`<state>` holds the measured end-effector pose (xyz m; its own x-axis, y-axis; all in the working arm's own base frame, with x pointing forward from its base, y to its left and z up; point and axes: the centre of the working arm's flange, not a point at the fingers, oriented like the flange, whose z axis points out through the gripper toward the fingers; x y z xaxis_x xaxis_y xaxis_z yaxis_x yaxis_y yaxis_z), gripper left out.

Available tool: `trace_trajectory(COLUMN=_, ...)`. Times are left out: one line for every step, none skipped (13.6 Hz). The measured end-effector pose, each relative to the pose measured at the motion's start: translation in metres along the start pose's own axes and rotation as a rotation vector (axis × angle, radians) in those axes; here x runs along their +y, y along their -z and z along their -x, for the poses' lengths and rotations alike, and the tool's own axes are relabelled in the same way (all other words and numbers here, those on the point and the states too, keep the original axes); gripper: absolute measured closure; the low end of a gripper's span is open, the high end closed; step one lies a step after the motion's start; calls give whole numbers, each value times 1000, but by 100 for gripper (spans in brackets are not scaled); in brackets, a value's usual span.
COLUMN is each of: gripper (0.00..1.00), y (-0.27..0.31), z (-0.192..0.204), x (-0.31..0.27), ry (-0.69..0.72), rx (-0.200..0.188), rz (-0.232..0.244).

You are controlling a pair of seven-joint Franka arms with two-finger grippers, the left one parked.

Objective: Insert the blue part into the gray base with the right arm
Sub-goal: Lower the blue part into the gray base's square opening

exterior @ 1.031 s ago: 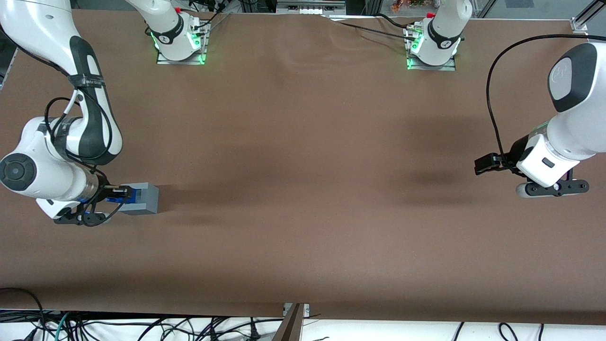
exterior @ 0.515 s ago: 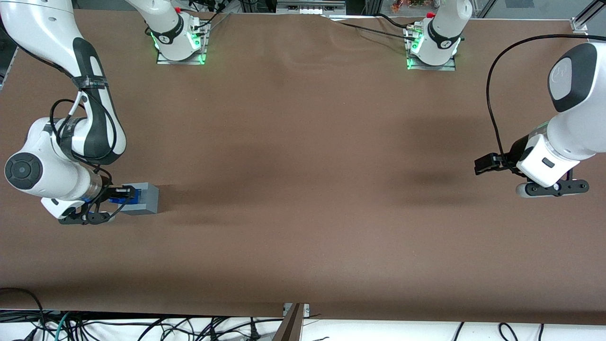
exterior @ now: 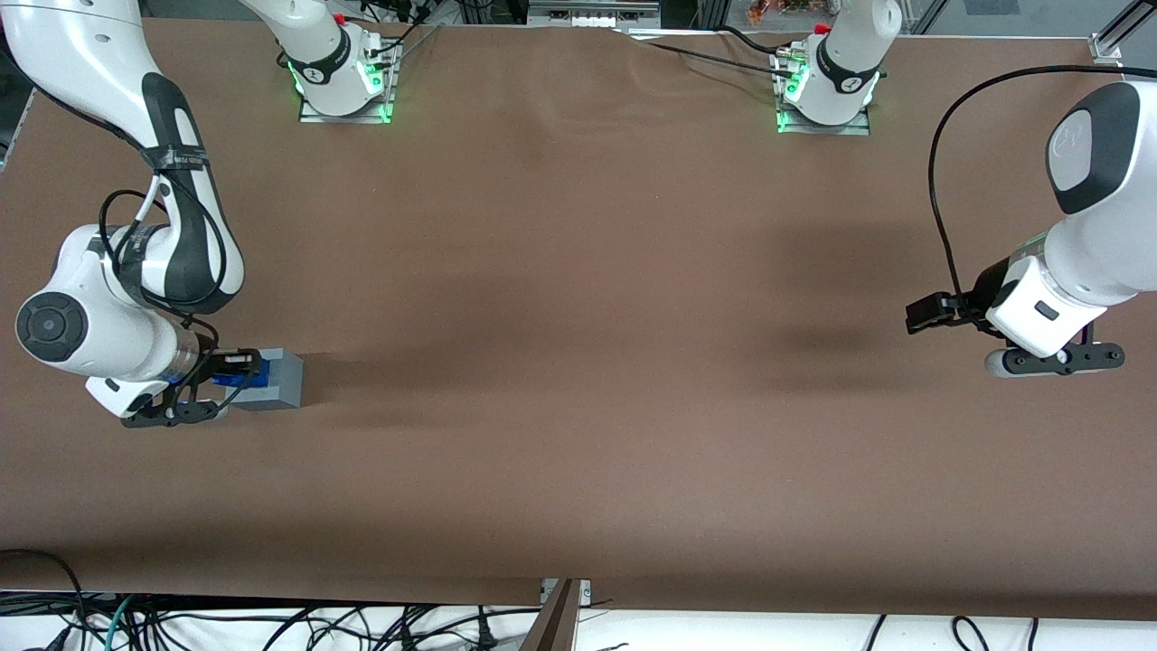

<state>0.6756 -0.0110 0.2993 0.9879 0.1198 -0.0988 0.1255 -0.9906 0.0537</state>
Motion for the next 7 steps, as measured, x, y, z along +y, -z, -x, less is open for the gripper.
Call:
trace_trajectory(gripper=50, y=0, z=0, x=0, ry=0, rx=0, rz=0)
trace_trajectory(gripper=50, y=0, z=0, x=0, ry=1, rx=-1, rz=0)
trace_trajectory(gripper=50, y=-1, z=0, x=0, ry=1, rx=-1, rz=0)
trace_trajectory(gripper=50, y=-1, z=0, x=0, ry=1, rx=-2, rz=0)
trace_trajectory(gripper=50, y=-1, z=0, x=0, ry=1, rx=-2, rz=0)
trace_trajectory(gripper=50, y=-1, z=1, x=0, ry=1, rx=-2, rz=0)
trace_trajectory(gripper=50, y=-1, z=1, x=0, ry=1, rx=-2, rz=0)
